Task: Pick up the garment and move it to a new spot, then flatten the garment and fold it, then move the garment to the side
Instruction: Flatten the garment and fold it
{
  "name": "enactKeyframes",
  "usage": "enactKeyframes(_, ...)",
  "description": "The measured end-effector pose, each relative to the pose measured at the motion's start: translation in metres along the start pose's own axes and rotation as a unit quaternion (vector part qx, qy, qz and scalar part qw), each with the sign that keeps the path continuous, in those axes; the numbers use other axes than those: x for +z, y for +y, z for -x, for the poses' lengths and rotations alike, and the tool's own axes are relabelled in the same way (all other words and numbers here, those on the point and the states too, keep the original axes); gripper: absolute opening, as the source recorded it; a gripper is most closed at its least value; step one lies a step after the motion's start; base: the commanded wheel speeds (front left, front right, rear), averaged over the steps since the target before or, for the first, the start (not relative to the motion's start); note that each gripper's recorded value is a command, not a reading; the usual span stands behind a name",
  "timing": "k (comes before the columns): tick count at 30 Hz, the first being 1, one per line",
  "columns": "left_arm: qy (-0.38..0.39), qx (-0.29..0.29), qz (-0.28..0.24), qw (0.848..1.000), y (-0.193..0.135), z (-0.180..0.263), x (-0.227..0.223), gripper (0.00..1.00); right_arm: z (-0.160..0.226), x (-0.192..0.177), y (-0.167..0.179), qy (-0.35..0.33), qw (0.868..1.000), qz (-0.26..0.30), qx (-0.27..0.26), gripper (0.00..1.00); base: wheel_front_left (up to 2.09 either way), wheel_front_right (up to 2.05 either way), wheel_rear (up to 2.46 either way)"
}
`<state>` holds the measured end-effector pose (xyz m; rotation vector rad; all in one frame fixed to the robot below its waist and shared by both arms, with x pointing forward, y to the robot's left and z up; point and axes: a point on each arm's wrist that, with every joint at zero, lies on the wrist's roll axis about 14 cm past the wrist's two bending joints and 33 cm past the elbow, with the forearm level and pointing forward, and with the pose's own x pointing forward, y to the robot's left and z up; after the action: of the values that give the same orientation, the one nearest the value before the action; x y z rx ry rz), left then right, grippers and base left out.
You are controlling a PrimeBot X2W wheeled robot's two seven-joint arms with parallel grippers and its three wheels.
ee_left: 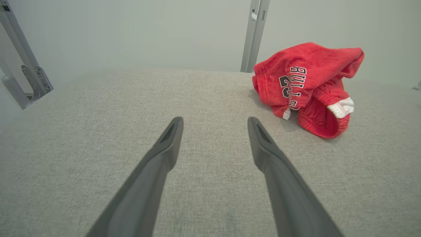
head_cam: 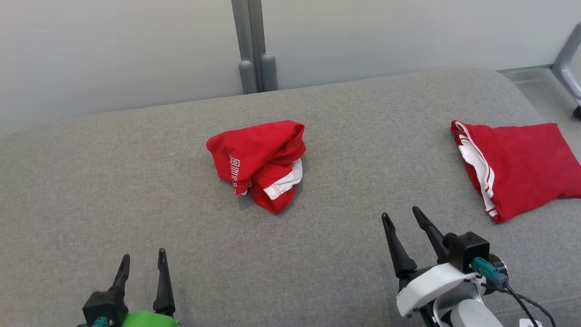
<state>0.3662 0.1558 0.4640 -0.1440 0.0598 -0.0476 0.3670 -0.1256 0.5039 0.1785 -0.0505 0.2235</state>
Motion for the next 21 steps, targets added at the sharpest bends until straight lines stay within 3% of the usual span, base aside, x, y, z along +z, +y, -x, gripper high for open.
enactKeyframes(12,0.010,0.022,-0.004,1.000,0.016,0.018,-0.008,1.00,0.005,-0.015,0.007,0.021,1.000,-0.007,0.007,1.00,0.00,0.00,0.00)
enactKeyframes(21,0.013,0.011,0.008,1.000,0.008,0.015,-0.010,1.00,-0.035,-0.021,0.059,0.035,0.994,0.007,0.099,1.00,0.00,0.00,0.00)
